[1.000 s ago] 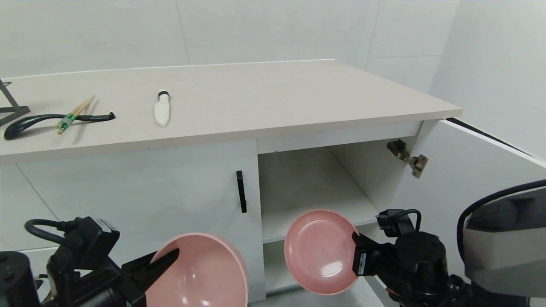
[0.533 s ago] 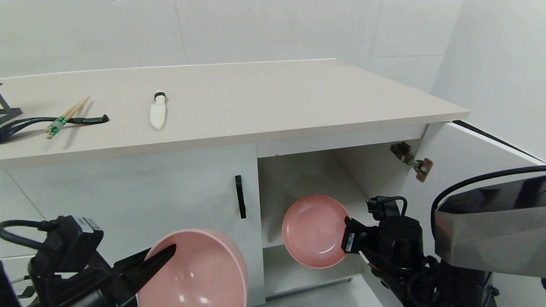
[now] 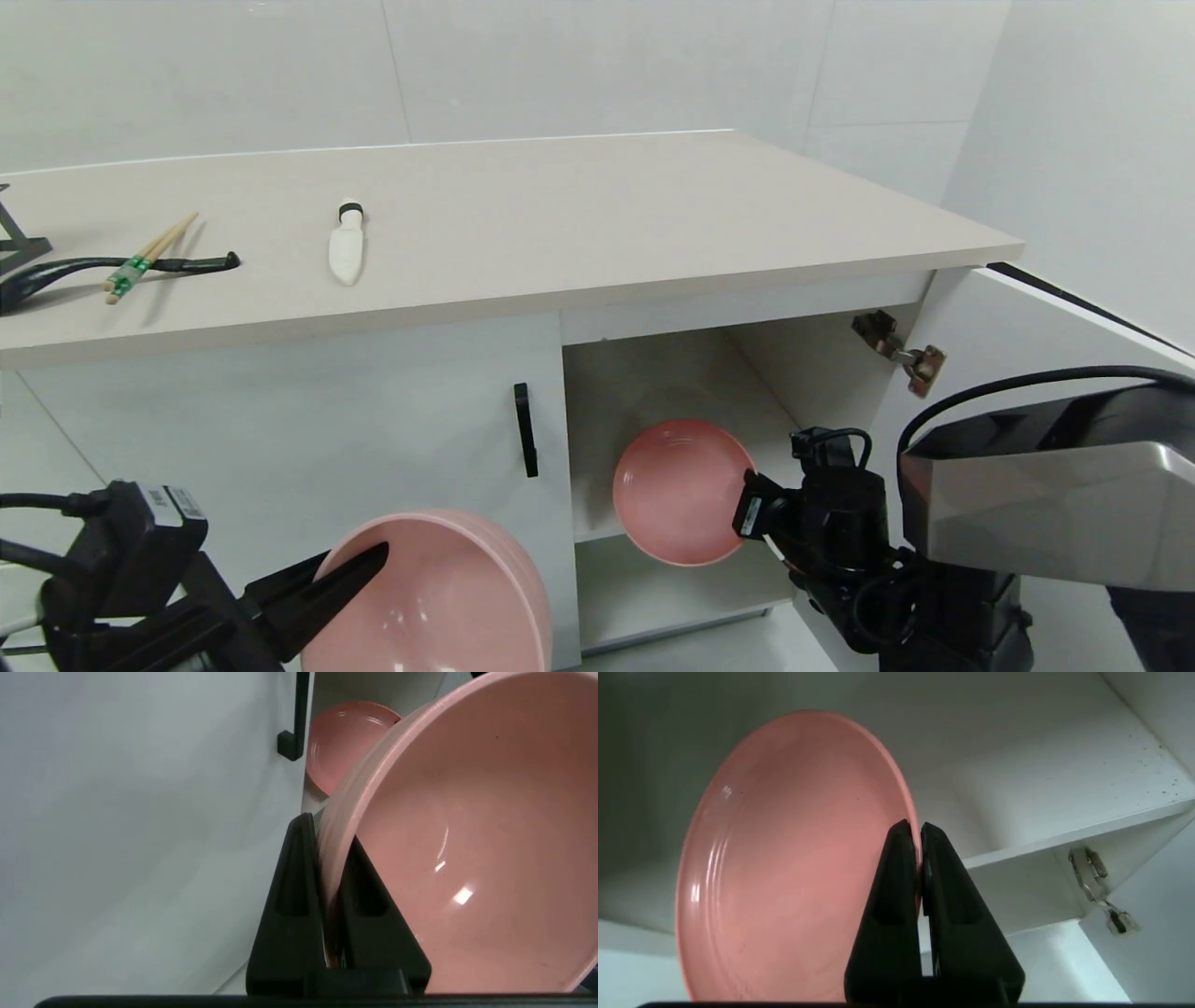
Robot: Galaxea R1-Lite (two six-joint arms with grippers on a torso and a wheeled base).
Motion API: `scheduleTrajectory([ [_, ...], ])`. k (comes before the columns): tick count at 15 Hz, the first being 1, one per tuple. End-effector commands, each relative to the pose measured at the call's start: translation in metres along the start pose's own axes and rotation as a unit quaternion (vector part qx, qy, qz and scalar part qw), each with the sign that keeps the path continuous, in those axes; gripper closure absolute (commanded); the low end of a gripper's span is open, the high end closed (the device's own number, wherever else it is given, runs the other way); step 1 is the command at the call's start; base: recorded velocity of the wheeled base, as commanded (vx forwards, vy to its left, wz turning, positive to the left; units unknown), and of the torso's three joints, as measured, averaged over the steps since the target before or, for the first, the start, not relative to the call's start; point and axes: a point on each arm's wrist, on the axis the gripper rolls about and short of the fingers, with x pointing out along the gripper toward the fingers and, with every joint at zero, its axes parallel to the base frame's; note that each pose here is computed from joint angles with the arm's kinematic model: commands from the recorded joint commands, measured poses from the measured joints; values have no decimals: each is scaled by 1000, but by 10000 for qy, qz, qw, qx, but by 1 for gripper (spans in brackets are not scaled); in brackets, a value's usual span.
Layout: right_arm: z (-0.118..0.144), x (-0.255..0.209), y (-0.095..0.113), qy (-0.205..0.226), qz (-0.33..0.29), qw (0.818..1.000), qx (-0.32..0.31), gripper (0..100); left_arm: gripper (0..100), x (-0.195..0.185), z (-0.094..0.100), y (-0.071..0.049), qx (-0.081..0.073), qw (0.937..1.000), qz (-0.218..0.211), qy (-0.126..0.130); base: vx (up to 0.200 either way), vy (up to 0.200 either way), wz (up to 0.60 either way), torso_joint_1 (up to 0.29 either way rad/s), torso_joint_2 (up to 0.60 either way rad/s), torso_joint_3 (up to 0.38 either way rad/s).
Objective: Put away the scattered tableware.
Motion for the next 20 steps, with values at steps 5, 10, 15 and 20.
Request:
scheduleTrajectory([
  [5,-9,32,-12,-61,-168,9998,116,100,100,0,0,0,-26,10000,6,-1,0,0,0,0,0,0],
  [10,-7,38,-9,-50,120,9998,132,100,100,0,0,0,-33,10000,6,-1,0,0,0,0,0,0],
  [15,-5,52,-11,-75,361,9993,64,100,100,0,0,0,-33,10000,6,-9,0,0,0,0,0,0],
  [20,-7,65,-9,-91,653,9978,-51,100,100,1,0,0,-41,10000,6,6,0,0,0,0,0,0],
])
